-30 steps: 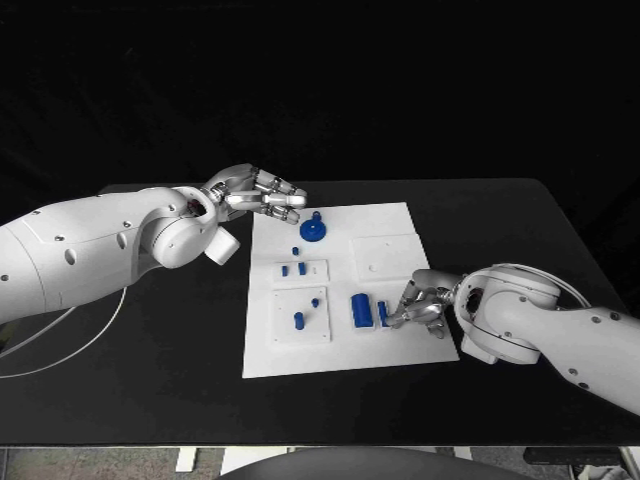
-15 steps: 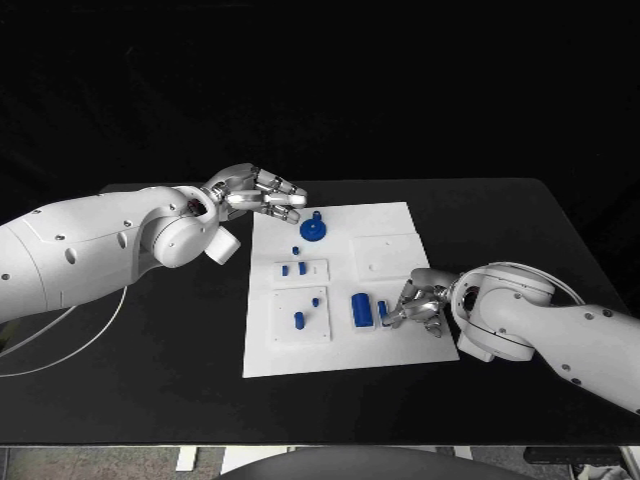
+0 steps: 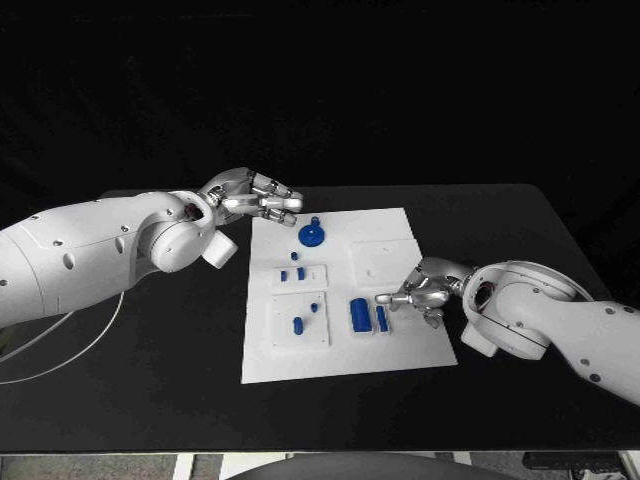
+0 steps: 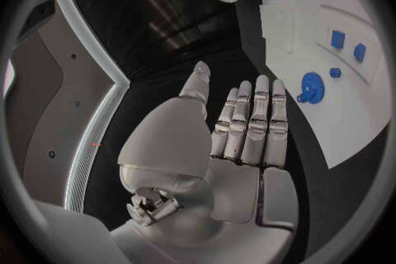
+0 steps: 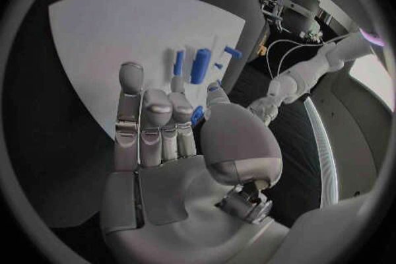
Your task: Assemble the parts on the task board
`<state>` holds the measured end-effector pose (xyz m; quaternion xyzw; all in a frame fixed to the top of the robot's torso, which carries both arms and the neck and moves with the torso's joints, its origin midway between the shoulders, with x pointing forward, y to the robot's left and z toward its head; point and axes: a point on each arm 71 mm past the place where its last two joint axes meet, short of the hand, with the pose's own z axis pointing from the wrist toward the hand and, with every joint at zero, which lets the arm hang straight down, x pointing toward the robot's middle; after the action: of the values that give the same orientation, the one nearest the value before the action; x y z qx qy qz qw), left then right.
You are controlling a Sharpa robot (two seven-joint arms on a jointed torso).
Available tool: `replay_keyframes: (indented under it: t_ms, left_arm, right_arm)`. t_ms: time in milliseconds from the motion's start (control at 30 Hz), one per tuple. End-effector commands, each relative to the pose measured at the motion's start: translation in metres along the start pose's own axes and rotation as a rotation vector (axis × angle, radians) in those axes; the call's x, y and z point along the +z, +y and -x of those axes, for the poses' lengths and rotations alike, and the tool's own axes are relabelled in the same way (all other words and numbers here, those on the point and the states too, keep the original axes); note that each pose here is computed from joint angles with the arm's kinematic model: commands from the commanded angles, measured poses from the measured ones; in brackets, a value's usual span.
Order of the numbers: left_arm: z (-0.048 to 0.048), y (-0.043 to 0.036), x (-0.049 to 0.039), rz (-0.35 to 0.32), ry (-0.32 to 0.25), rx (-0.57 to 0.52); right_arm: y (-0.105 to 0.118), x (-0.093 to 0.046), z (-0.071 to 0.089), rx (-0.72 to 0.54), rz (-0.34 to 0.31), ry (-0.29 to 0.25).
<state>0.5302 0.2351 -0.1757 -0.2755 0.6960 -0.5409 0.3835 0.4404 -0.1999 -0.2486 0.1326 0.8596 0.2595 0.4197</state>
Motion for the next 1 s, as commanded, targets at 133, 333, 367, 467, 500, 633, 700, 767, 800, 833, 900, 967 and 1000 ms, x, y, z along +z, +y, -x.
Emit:
replay_keyframes:
  t_ms: [133, 333, 367, 467, 500, 633, 700, 767, 800, 833, 900, 967, 1000]
  left_arm:
    - [0.003, -0.0101, 0.0025, -0.141, -0.111, -0.013]
    - [0.0123, -0.0119, 0.0038, -0.199, -0.234, -0.059]
    - [0.0132, -0.0117, 0.004, -0.199, -0.242, -0.064]
    - [0.0179, -0.0099, 0.0045, -0.186, -0.272, -0.086]
    - [0.02, -0.0091, 0.0047, -0.177, -0.281, -0.096]
    - [0.0288, -0.0049, 0.0107, -0.121, -0.302, -0.168]
    - [0.0313, -0.0029, 0.0142, -0.099, -0.302, -0.192]
    - [0.0331, -0.0016, 0.0187, -0.084, -0.302, -0.205]
    - [0.0337, -0.0012, 0.0208, -0.079, -0.302, -0.209]
    - [0.0341, -0.0009, 0.0224, -0.077, -0.303, -0.212]
    - [0.0355, -0.0002, 0.0258, -0.073, -0.308, -0.213]
    - [0.0366, 0.0004, 0.028, -0.071, -0.313, -0.208]
    - [0.0362, -0.0015, 0.0265, -0.091, -0.318, -0.157]
  right_arm:
    - [0.007, 0.002, 0.043, 0.269, 0.253, -0.225]
    - [-0.01, 0.02, 0.081, 0.498, 0.275, -0.281]
    - [-0.012, 0.022, 0.085, 0.513, 0.276, -0.286]
    - [-0.017, 0.033, 0.101, 0.565, 0.282, -0.283]
    - [-0.017, 0.037, 0.108, 0.58, 0.288, -0.291]
    - [-0.015, 0.051, 0.132, 0.652, 0.338, -0.333]
    - [-0.015, 0.055, 0.138, 0.682, 0.359, -0.351]
    - [-0.014, 0.059, 0.142, 0.71, 0.381, -0.365]
    - [-0.014, 0.061, 0.143, 0.721, 0.39, -0.369]
    - [-0.014, 0.062, 0.144, 0.727, 0.397, -0.373]
    - [-0.013, 0.064, 0.145, 0.739, 0.41, -0.381]
    - [-0.011, 0.065, 0.145, 0.747, 0.42, -0.382]
    - [-0.018, 0.066, 0.144, 0.691, 0.324, -0.396]
